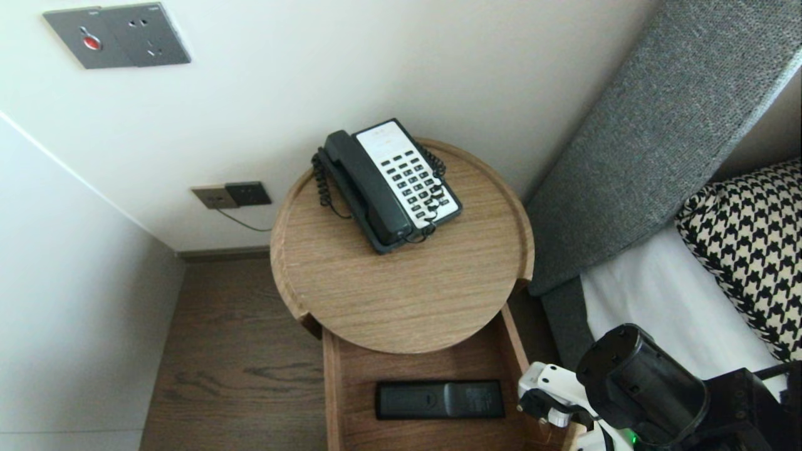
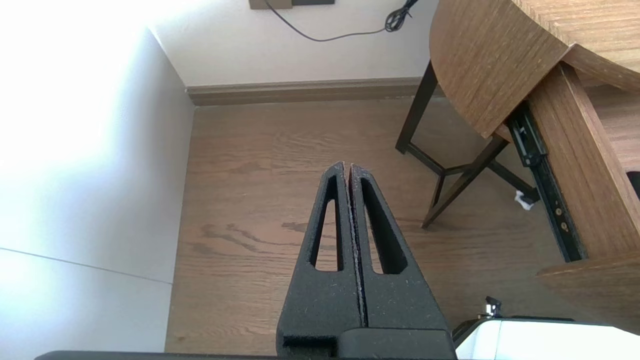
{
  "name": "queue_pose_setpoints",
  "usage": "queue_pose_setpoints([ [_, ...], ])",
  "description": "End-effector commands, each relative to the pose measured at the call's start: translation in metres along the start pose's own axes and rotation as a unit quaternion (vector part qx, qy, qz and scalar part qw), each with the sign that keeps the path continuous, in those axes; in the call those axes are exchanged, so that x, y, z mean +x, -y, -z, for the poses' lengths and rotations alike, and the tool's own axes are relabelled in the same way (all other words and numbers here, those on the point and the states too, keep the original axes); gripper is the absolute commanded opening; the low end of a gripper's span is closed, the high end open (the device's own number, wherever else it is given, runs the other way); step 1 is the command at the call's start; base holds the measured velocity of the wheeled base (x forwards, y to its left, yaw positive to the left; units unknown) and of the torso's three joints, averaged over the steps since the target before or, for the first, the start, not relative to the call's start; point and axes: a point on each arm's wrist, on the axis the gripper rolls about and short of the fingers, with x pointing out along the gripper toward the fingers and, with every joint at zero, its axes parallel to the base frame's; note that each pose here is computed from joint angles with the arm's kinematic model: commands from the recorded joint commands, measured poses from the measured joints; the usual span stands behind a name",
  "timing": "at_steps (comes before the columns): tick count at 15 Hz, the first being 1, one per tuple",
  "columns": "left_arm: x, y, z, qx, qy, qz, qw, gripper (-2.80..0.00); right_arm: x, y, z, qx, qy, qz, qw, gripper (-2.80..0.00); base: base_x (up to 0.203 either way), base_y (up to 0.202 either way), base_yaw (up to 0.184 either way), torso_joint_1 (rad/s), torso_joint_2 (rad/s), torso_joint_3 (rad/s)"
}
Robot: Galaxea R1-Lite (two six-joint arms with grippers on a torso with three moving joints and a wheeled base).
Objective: Take the remote control out of the drawer one by one and place them on the table
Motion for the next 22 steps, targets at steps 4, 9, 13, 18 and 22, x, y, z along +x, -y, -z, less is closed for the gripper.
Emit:
queue_pose_setpoints([
  [4,0.0,0.0,0.0,0.0,0.0,0.0,1.0,-2.8,-0.036,-0.003,-0.03,0.001,0.107,0.012,0.994,-2.8,0.0,0.0,0.0,0.0,0.0,0.0],
  [9,0.0,0.0,0.0,0.0,0.0,-0.001,1.0,-2.8,-0.085,-0.008,-0.03,-0.033,0.15,0.047,0.987,-2.8,0.0,0.0,0.0,0.0,0.0,0.0],
  [13,0.0,0.0,0.0,0.0,0.0,0.0,1.0,-2.8,-0.114,-0.008,0.002,-0.053,0.167,0.091,0.98,-2.8,0.0,0.0,0.0,0.0,0.0,0.0],
  [18,0.0,0.0,0.0,0.0,-0.001,0.0,1.0,-2.8,-0.117,-0.033,0.016,-0.137,0.138,0.124,0.973,-2.8,0.0,0.0,0.0,0.0,0.0,0.0],
  [22,0.0,0.0,0.0,0.0,0.0,-0.001,1.0,-2.8,-0.115,-0.028,0.034,-0.141,0.135,0.128,0.972,-2.8,0.0,0.0,0.0,0.0,0.0,0.0],
])
